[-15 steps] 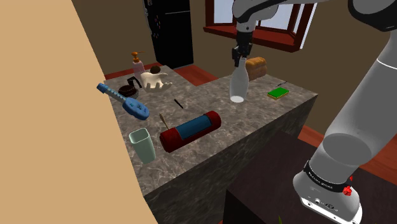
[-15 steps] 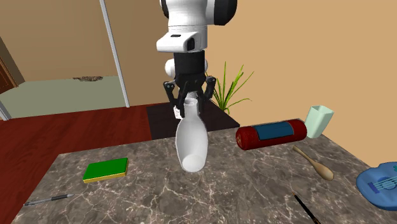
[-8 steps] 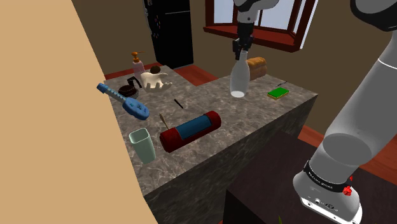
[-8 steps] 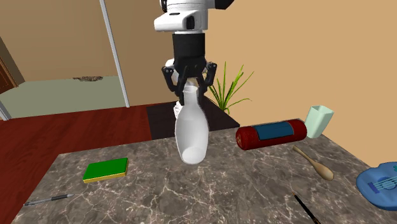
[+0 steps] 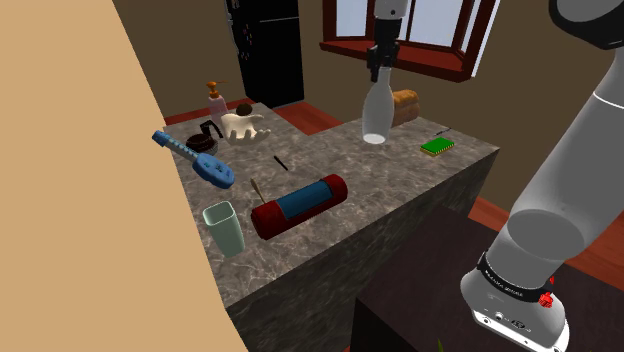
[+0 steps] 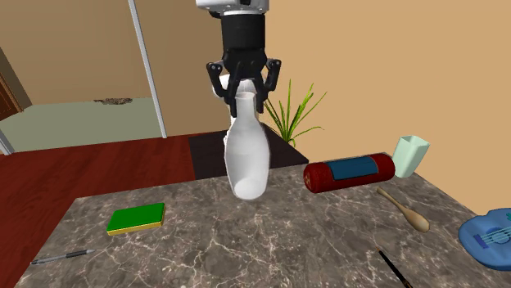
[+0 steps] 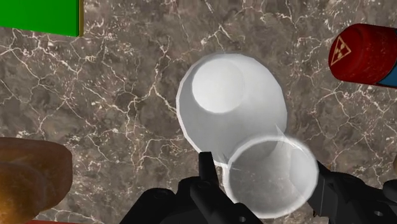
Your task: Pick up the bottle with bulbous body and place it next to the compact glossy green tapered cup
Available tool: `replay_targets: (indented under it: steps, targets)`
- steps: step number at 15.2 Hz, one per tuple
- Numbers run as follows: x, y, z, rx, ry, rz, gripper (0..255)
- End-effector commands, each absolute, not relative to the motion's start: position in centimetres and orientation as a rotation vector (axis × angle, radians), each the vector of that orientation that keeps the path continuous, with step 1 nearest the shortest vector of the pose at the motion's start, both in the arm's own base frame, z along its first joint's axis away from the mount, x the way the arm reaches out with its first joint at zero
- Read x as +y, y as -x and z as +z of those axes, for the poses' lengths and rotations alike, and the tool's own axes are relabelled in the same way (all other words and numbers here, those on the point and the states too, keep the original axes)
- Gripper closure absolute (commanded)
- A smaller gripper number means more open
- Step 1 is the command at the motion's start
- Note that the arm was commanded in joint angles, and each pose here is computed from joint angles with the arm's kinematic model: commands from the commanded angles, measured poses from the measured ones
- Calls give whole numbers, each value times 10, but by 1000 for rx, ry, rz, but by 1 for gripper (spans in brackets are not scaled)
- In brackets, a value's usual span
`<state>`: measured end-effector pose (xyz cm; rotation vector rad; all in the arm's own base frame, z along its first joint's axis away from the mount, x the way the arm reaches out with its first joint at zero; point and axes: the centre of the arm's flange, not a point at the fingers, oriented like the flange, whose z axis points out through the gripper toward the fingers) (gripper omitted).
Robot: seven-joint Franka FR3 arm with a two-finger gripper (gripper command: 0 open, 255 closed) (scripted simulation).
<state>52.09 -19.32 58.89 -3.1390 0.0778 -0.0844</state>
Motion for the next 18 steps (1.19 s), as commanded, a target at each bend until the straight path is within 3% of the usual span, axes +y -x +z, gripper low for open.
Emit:
replay_targets:
  steps: [1, 18]
  targets:
    - [-195, -521, 601, 78, 3139, -85, 255]
    - [-195, -521, 688, 78, 3139, -85, 255]
